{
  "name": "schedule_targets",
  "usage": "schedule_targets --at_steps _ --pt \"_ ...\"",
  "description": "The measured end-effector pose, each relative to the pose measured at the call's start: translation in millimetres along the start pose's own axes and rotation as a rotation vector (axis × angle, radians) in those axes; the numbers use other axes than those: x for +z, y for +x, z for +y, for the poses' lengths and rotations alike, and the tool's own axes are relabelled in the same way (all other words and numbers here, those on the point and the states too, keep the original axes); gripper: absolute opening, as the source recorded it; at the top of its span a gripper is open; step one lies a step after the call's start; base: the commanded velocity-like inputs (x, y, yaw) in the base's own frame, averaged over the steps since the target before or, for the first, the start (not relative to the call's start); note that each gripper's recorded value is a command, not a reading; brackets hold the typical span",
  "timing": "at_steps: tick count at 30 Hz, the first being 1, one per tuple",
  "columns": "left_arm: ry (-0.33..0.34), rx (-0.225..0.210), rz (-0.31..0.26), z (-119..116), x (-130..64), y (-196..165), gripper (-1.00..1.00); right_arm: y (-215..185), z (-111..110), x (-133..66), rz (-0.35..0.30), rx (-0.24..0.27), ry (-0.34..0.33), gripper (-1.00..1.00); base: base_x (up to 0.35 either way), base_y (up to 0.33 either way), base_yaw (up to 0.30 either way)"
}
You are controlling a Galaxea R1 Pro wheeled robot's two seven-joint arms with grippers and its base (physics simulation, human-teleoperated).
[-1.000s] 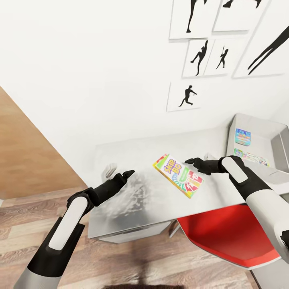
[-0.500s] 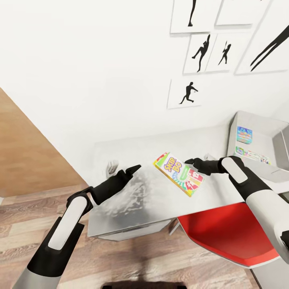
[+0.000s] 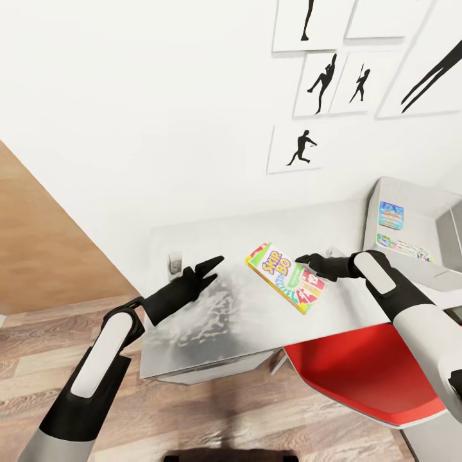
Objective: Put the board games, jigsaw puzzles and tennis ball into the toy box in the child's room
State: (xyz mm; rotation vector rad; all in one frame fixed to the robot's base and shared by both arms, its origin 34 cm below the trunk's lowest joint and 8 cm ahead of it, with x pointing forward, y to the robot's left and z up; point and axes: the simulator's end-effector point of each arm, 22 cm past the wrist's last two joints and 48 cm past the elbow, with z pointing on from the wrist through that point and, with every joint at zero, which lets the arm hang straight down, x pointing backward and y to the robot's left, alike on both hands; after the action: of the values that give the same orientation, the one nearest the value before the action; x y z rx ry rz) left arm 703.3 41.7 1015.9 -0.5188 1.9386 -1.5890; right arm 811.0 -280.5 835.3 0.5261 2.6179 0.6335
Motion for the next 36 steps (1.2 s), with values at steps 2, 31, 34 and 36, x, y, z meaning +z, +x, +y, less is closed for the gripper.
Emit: schedule_targets --at_steps 2,31,34,36 --pt "0.008 -0.005 0.0 -2 -0.2 0 1.0 0 0 0.2 0.001 0.0 0.0 1.0 0.0 0.0 0.0" --pt "0.042 -0.027 0.004 -9 -0.9 0 1.0 15 -4 9.9 0.027 0.024 0.009 1.0 0.0 0.0 0.023" --pt "0.042 -0.026 0.004 -10 -1.1 0 1.0 15 -3 9.6 0.027 0.024 0.008 1.0 0.0 0.0 0.187" --pt "0.043 -0.025 0.004 -10 -1.2 0 1.0 15 -3 9.1 0.026 0.023 0.008 1.0 0.0 0.0 0.209"
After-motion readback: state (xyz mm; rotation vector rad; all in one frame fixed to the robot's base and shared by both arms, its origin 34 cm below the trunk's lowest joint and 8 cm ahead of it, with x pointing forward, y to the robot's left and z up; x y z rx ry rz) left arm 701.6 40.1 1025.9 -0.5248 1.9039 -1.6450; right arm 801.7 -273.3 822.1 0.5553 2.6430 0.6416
